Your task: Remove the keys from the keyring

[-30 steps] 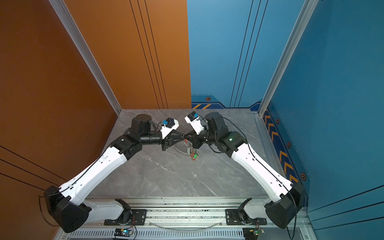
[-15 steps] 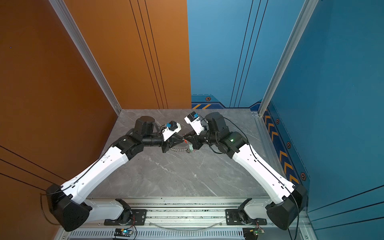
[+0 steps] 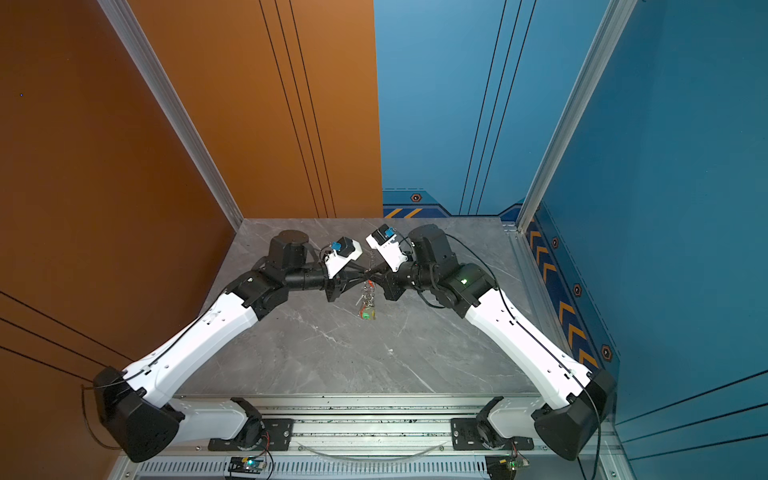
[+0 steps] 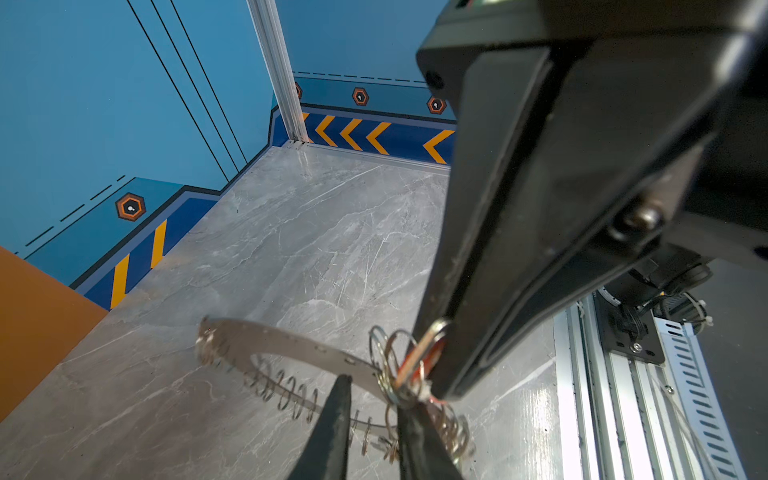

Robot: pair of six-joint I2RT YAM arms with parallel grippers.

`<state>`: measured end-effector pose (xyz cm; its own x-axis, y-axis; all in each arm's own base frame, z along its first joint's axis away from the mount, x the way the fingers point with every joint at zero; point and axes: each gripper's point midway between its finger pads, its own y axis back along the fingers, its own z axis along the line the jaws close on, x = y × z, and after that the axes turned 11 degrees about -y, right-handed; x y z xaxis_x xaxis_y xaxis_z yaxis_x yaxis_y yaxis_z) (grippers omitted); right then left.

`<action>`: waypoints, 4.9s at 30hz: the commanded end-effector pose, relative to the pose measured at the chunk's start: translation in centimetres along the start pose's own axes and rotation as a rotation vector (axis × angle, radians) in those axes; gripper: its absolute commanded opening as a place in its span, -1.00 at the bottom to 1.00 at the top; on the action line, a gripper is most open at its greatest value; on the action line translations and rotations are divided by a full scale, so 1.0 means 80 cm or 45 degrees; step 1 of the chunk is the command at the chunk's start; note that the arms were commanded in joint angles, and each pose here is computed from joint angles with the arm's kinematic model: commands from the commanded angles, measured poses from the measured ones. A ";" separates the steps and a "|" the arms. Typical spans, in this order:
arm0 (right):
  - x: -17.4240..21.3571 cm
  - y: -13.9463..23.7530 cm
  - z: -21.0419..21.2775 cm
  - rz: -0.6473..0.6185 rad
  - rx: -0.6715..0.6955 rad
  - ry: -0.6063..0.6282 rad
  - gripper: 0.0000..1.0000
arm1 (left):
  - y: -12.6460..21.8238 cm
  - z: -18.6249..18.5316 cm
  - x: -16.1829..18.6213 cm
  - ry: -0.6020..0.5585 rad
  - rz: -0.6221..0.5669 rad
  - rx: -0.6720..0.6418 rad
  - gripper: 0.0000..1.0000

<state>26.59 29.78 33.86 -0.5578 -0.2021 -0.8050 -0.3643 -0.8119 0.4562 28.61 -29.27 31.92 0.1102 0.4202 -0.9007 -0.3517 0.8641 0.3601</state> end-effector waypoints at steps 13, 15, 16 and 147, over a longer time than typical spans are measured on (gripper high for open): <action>-0.017 0.020 0.023 -0.037 -0.035 0.068 -1.00 | 0.010 -0.008 -0.041 -0.091 -0.133 0.008 -1.00; -0.019 0.022 0.023 -0.045 -0.029 0.073 -1.00 | 0.010 -0.008 -0.038 -0.095 -0.122 0.006 -1.00; -0.020 0.024 0.022 -0.050 -0.024 0.075 -1.00 | 0.010 -0.009 -0.037 -0.097 -0.117 0.008 -1.00; 0.058 -0.074 -0.030 -0.087 -0.045 0.378 -0.28 | 0.069 0.050 -0.050 0.181 -0.084 -0.245 -1.00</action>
<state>27.85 32.30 26.59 -0.3108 -0.2470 -0.9178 -0.3636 -0.8613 0.3549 30.52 -25.26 33.97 -0.0838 0.3833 -0.9198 -0.5020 0.7811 0.3713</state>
